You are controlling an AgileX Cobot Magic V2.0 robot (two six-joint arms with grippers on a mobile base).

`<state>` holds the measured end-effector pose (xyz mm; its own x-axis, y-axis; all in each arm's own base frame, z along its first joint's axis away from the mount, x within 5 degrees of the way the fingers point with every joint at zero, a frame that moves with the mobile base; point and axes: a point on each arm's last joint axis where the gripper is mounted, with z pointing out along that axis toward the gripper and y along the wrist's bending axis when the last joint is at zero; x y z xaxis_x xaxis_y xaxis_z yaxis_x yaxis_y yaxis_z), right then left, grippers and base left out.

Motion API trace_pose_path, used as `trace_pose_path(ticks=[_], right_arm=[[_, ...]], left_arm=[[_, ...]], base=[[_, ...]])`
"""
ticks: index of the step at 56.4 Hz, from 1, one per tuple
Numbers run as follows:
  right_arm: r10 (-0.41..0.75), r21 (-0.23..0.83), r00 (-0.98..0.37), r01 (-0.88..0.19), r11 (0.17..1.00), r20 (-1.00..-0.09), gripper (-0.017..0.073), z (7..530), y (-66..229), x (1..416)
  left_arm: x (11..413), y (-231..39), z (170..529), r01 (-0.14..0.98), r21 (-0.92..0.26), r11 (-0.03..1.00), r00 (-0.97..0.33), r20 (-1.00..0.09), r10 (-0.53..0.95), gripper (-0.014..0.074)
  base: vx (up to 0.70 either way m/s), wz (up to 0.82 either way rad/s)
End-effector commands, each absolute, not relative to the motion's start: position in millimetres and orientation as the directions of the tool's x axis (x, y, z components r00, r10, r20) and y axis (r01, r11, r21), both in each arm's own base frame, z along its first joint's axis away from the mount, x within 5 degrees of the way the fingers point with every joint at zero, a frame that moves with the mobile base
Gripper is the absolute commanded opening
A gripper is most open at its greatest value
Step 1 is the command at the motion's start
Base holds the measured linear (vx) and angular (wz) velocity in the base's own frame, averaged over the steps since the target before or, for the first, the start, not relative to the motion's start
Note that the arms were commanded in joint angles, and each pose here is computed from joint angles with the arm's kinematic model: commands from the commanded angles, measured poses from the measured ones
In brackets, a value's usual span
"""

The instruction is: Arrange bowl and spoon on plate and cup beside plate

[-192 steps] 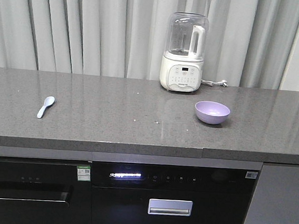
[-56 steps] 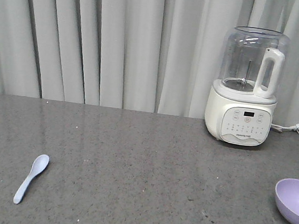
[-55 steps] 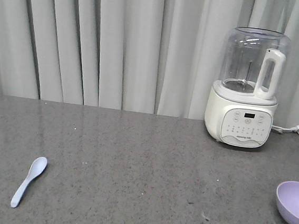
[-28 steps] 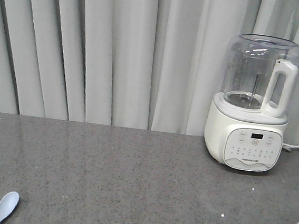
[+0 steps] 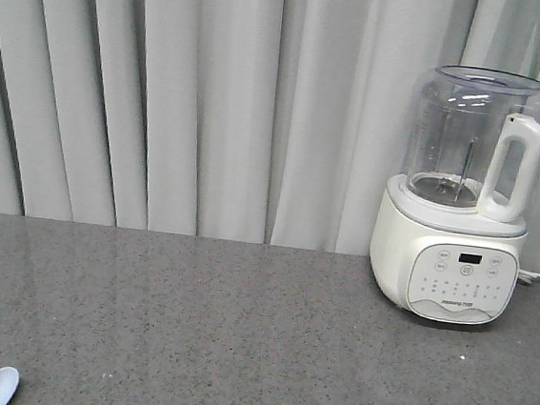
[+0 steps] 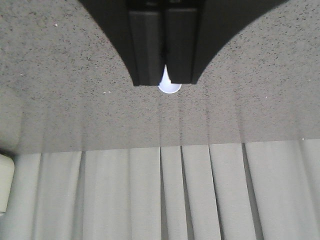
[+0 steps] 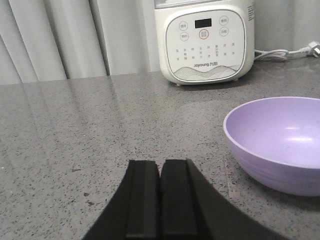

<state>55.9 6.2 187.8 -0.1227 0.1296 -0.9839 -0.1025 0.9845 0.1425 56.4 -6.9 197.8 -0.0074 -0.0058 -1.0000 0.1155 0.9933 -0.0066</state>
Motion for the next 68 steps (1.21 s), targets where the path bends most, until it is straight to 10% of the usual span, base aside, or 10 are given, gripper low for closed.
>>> trace_pose_path(ticks=[1, 33, 44, 56, 68], right_arm=[[0.129, 0.133, -0.046, -0.119, 0.984, -0.991, -0.0008, 193, 7, 56], [0.127, 0.129, -0.022, -0.124, 0.984, -0.992, -0.0008, 196, 7, 56], [0.155, 0.11, 0.264, -0.18, 0.978, -0.952, -0.0008, 235, 8, 50], [-0.029, -0.072, 0.411, -0.088, 0.994, -0.911, -0.0008, 376, 2, 23], [-0.059, -0.091, 0.352, -0.075, 0.993, -0.934, -0.0008, 454, 8, 72]], left_arm=[[53, -6, 214, 0.107, -0.014, 0.994, 0.11, -0.994, -0.025, -0.0006], [52, -4, 226, 0.097, -0.021, 0.995, 0.205, -0.978, -0.041, -0.0006], [47, 0, 247, 0.152, -0.289, 0.945, 0.302, -0.897, -0.323, -0.0006], [25, -3, 370, 0.137, -0.06, 0.989, 0.388, -0.915, -0.109, -0.0006], [94, -12, 443, 0.124, 0.028, 0.992, 0.237, -0.972, -0.002, -0.0006]], base=[[0.0, 0.01], [0.0, 0.0], [0.0, 0.0], [0.0, 0.0], [0.0, 0.0]])
